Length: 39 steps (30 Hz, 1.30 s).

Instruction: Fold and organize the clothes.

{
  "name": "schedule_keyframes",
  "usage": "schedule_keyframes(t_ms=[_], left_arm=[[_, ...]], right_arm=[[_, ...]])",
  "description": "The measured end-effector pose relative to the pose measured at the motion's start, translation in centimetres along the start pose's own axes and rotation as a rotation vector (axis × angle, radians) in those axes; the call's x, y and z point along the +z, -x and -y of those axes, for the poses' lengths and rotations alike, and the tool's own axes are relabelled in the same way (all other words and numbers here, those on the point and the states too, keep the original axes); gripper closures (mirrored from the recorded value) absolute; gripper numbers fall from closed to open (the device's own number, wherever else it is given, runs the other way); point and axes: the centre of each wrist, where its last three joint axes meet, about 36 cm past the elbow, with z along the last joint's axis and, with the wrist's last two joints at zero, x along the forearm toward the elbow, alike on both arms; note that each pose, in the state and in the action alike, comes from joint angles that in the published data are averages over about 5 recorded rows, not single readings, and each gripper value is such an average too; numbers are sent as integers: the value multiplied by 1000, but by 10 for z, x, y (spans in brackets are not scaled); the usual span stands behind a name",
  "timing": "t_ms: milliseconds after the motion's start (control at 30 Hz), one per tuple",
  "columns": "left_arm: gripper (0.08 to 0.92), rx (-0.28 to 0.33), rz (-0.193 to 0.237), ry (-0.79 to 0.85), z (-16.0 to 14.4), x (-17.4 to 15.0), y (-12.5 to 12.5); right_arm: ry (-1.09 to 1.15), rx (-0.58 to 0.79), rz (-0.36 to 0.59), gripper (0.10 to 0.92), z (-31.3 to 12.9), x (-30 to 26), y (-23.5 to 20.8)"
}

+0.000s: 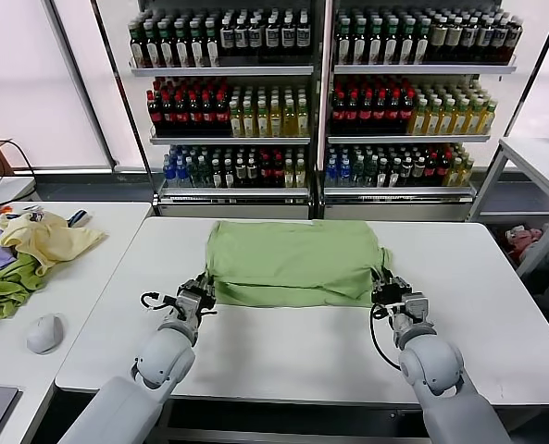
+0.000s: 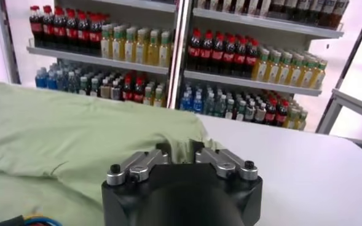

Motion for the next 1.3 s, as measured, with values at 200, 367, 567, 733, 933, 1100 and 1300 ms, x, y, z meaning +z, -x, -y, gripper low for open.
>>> schedule_keyframes(t_ms=[200,367,567,733,933,1100,1300], left_arm=[[402,-3,-38,-28,3,12,-6],[264,5,-63,-56,6,16,-5],[228,19,-71,-94,6,15,-4],[366,34,-73,-116,7,15,-6],[540,46,-80,-141,6,16,-4],[687,55,-88,-163,5,16,0],[851,69,-88,-191,5,16,1]], right_arm=[[15,40,-39,295,7,7,-8],[37,44,-84,207,7,11,-8],[73,21,-135,228,5,16,-4],[95,0,-157,357,4,20,1],[110,-18,-180,530,5,25,9],[118,-30,-191,668,5,30,12],[123,-36,-189,826,9,34,11]])
